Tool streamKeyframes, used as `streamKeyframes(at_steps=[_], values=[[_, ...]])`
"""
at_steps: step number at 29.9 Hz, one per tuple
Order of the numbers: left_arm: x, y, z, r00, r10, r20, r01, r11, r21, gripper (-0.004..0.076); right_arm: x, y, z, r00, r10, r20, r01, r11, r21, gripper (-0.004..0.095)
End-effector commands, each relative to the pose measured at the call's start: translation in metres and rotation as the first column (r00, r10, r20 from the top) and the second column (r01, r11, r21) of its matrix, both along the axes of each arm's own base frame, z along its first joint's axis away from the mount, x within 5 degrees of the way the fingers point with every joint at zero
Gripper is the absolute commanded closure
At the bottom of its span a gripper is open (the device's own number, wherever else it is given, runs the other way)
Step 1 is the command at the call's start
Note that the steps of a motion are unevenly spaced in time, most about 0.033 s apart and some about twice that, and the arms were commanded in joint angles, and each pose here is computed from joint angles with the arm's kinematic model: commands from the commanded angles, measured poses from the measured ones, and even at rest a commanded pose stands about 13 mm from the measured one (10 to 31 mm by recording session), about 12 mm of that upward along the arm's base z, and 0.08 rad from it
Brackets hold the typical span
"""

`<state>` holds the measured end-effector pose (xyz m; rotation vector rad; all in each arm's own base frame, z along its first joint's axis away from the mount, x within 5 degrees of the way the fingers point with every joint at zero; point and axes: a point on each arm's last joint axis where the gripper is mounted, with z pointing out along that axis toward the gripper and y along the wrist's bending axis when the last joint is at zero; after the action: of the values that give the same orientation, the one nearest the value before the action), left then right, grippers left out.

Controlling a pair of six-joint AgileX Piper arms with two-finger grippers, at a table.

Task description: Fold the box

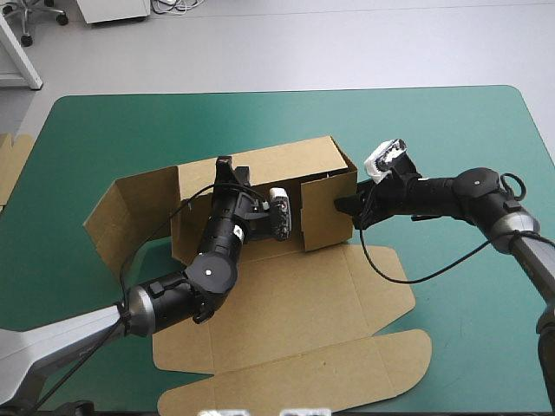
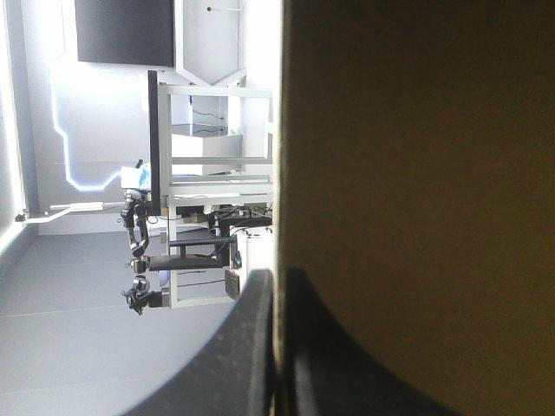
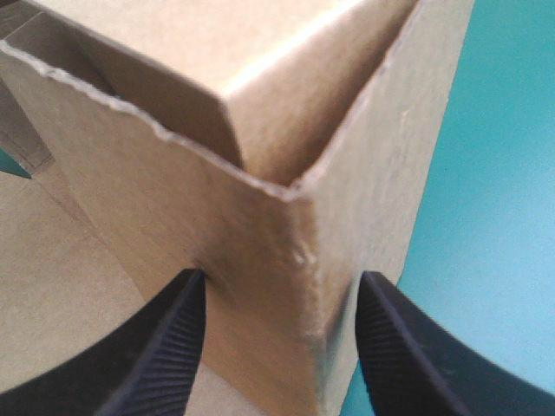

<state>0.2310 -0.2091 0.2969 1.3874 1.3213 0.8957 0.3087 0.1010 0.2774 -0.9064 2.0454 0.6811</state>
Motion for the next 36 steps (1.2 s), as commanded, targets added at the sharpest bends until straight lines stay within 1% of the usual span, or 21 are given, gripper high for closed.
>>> streamKeyframes(at_steps=[1,4,7,9,12,15,19,21,26,29,32,36], values=[[-0.001,0.001,0.026,0.995,-0.013,0.102,0.016,0.999,-0.029,0.0734,0.000,0.001,0.020,0.998,-0.010,0.066,0.007,0.998,0.059,0.0349],[-0.001,0.001,0.026,0.995,-0.015,0.102,0.018,0.999,-0.030,0.0734,0.001,0.002,0.022,0.995,-0.011,0.100,0.005,0.998,0.065,0.0301],[-0.001,0.001,0.026,0.995,-0.014,0.100,0.017,0.999,-0.030,0.0734,0.005,0.000,0.022,0.989,-0.033,0.143,0.027,0.999,0.045,0.0299],[-0.001,0.001,0.026,0.995,-0.014,0.100,0.017,0.999,-0.030,0.0734,0.007,-0.001,0.023,0.985,-0.042,0.168,0.034,0.998,0.051,0.0299],[-0.002,0.000,0.025,0.995,-0.025,0.095,0.028,0.999,-0.030,0.0734,0.010,0.001,0.023,0.984,-0.055,0.171,0.041,0.995,0.086,0.0300],[-0.002,-0.001,0.025,0.995,-0.029,0.092,0.032,0.999,-0.030,0.0734,0.014,0.002,0.018,0.986,-0.057,0.157,0.041,0.994,0.106,0.0300],[-0.001,-0.002,0.022,0.996,-0.027,0.089,0.030,0.999,-0.024,0.0734,0.016,0.003,0.012,0.988,-0.044,0.148,0.030,0.995,0.093,0.0300],[-0.001,-0.002,0.022,0.996,-0.026,0.087,0.029,0.999,-0.025,0.0734,0.017,0.003,0.012,0.984,-0.034,0.174,0.021,0.997,0.079,0.0300],[-0.001,-0.002,0.022,0.996,-0.028,0.085,0.030,0.999,-0.024,0.0734,0.019,0.003,0.015,0.978,-0.048,0.201,0.026,0.993,0.111,0.0301],[-0.001,-0.002,0.022,0.996,-0.030,0.085,0.032,0.999,-0.024,0.0734,0.019,0.003,0.015,0.977,-0.046,0.209,0.023,0.994,0.109,0.0307],[-0.001,-0.003,0.022,0.996,-0.038,0.083,0.040,0.999,-0.024,0.0734,0.020,0.004,0.015,0.977,-0.044,0.207,0.020,0.993,0.113,0.0341],[0.000,-0.004,0.020,0.996,-0.037,0.079,0.039,0.999,-0.030,0.0734,0.021,0.017,0.011,0.979,-0.007,0.202,-0.016,0.994,0.108,0.0363]])
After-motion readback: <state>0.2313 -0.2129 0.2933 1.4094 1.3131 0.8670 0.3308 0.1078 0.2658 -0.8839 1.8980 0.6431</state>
